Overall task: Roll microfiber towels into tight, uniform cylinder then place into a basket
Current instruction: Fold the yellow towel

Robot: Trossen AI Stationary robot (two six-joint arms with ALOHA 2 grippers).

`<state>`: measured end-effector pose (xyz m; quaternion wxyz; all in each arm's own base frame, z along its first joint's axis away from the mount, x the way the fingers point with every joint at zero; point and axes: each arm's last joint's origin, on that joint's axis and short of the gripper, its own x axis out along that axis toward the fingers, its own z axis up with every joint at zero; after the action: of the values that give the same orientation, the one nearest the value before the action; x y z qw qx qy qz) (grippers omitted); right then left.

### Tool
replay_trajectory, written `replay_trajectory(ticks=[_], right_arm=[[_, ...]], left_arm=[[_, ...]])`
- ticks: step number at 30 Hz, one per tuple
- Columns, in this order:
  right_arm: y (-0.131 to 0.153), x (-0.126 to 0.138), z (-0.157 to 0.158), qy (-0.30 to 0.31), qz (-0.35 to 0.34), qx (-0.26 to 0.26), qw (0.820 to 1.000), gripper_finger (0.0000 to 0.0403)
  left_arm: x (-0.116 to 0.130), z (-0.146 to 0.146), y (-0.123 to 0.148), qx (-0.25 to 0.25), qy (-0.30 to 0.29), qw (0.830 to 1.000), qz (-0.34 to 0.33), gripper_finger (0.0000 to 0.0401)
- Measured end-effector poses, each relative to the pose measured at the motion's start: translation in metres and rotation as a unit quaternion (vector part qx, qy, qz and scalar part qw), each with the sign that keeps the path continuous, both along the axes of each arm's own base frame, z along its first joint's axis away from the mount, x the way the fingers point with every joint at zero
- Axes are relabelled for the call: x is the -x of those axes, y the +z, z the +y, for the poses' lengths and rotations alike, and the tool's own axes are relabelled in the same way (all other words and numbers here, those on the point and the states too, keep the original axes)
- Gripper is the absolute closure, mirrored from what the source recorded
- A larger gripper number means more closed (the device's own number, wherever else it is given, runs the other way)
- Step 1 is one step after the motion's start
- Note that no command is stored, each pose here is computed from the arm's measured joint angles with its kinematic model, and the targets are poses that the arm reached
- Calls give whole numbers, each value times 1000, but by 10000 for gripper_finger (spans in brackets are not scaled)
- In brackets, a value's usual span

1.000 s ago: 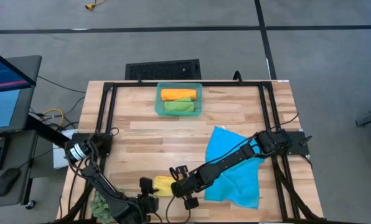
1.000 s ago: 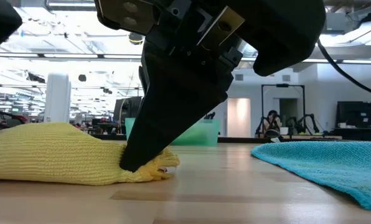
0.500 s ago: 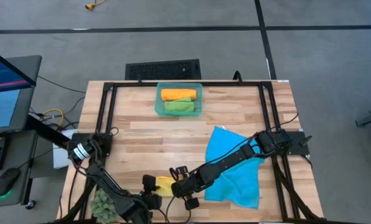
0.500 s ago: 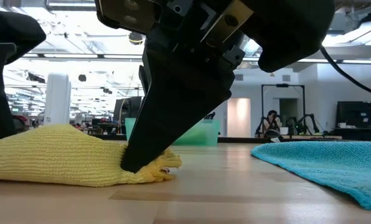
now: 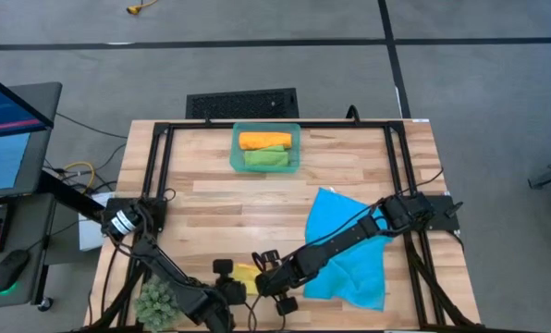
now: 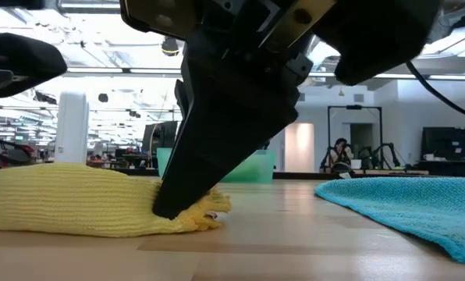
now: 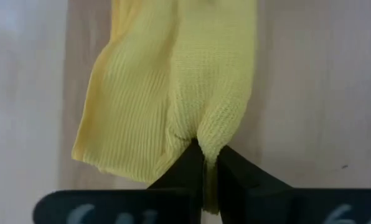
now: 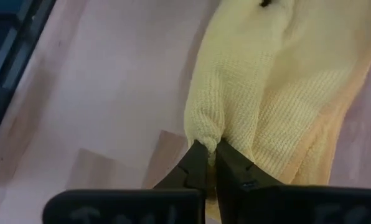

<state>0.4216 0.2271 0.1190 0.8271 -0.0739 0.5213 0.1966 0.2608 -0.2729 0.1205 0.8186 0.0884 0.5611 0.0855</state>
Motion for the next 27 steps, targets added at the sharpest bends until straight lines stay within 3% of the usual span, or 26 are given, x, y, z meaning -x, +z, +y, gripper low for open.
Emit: replay_trajectory(ticks=[7, 12, 18, 27], right_arm=[[1, 8, 18, 27, 8, -34, 999, 378], [1, 11, 24, 37, 11, -42, 998, 372], [2, 13, 28, 43, 5, -44, 998, 385], [2, 12, 30, 63, -12, -39, 997, 379]], left_arm=[[-7, 1, 37, 128, 53, 990, 6, 394], [-22, 15, 39, 207, 164, 964, 37, 394], [-36, 41, 31, 248, 244, 934, 84, 392], [-56, 68, 31, 293, 284, 905, 117, 391]])
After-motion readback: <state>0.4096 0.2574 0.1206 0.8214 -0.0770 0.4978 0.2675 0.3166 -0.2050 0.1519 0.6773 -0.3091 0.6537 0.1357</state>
